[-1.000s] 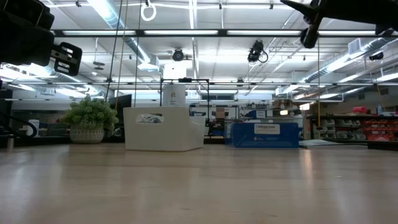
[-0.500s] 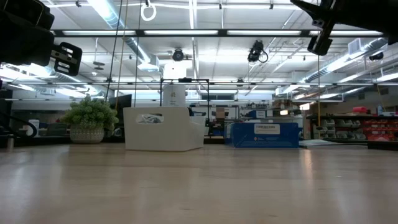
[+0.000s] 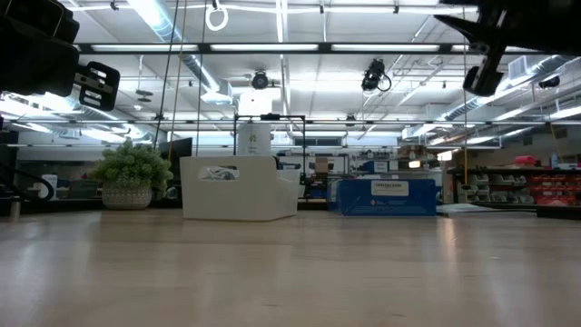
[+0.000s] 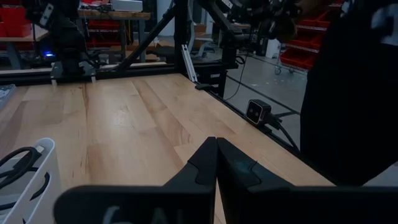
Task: Pick and place USB-C Cables
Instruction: Return to Home Position
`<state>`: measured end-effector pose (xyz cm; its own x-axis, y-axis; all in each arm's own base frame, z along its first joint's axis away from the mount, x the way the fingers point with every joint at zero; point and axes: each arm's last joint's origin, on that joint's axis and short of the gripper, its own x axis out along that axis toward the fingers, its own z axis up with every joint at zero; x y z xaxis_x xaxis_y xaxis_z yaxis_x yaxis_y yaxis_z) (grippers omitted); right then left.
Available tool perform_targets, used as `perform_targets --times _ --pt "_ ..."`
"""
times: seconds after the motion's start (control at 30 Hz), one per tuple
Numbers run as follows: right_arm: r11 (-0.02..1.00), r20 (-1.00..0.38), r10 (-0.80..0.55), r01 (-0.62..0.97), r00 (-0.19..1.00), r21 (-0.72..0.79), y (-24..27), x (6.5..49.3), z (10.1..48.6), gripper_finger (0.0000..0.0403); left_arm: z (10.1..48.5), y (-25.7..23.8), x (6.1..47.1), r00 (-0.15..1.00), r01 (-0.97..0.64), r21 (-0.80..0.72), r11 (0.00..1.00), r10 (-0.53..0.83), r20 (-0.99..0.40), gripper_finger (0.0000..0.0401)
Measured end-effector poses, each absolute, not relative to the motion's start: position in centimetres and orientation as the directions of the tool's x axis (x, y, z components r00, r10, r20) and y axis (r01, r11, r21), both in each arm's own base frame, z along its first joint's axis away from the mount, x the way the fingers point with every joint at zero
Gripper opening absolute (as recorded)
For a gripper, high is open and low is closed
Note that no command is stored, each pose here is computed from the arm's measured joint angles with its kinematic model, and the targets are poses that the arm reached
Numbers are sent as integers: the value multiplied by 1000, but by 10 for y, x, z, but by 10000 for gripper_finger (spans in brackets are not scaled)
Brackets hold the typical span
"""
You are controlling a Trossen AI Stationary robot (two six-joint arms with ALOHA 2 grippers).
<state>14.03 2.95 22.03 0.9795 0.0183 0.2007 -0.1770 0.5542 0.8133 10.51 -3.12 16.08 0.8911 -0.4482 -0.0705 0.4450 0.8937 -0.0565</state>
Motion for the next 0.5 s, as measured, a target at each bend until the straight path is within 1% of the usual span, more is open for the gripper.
perform_targets --times 0.17,0.37,0.5 --pt "542 142 -6 -116 990 832 33 139 203 54 161 -31 105 891 445 -57 894 -449 -71 11" --pt "510 189 -15 -155 982 846 32 135 191 9 161 -31 105 891 445 -57 894 -449 -71 11" --pt "509 189 -28 -148 982 848 31 133 184 9 161 -31 105 891 445 -57 894 -449 -71 11"
